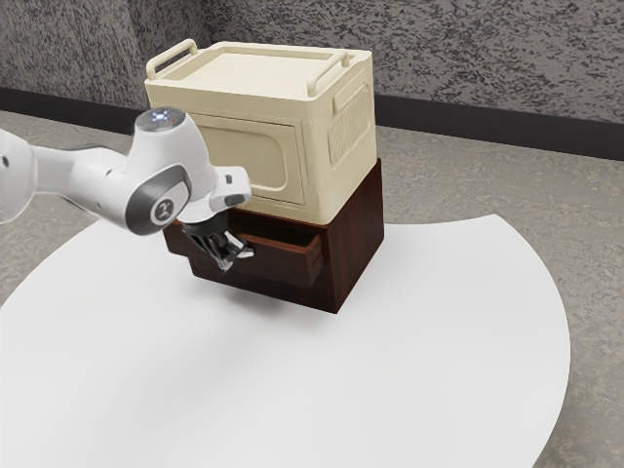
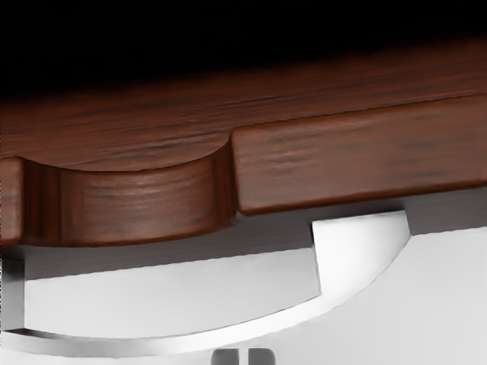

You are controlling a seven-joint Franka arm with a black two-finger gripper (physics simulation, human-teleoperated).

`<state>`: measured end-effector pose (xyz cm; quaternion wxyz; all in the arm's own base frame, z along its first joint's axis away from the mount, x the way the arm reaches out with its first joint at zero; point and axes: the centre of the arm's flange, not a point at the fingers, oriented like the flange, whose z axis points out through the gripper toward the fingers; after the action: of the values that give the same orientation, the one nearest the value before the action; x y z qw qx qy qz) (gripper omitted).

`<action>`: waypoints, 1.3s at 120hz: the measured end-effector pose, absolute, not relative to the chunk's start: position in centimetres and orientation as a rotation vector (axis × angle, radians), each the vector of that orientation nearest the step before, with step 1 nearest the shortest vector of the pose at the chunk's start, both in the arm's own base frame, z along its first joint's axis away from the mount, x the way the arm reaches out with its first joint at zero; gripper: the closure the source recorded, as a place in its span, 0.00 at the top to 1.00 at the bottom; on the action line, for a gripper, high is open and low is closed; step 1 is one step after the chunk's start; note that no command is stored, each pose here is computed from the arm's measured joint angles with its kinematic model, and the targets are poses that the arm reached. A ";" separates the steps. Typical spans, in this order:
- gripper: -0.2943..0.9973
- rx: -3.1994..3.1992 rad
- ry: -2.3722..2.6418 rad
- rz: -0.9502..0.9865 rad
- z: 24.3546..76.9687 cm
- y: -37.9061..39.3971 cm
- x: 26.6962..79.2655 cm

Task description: Push the drawer handle with one arm to close the drawer

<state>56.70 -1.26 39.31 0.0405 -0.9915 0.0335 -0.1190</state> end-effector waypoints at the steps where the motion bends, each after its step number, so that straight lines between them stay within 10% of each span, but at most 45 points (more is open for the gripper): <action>1: 0.17 -3.036 0.104 -0.365 39.3 -1.3 56.8; 86: 0.16 -3.062 0.198 -0.399 40.1 -1.1 60.4; 118: 0.17 -3.158 0.099 -0.269 56.9 -1.7 53.4; 156: 0.57 -3.150 0.004 0.082 60.9 -2.0 50.3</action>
<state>50.28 -1.99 60.86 -0.0045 -0.9996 0.0013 0.0260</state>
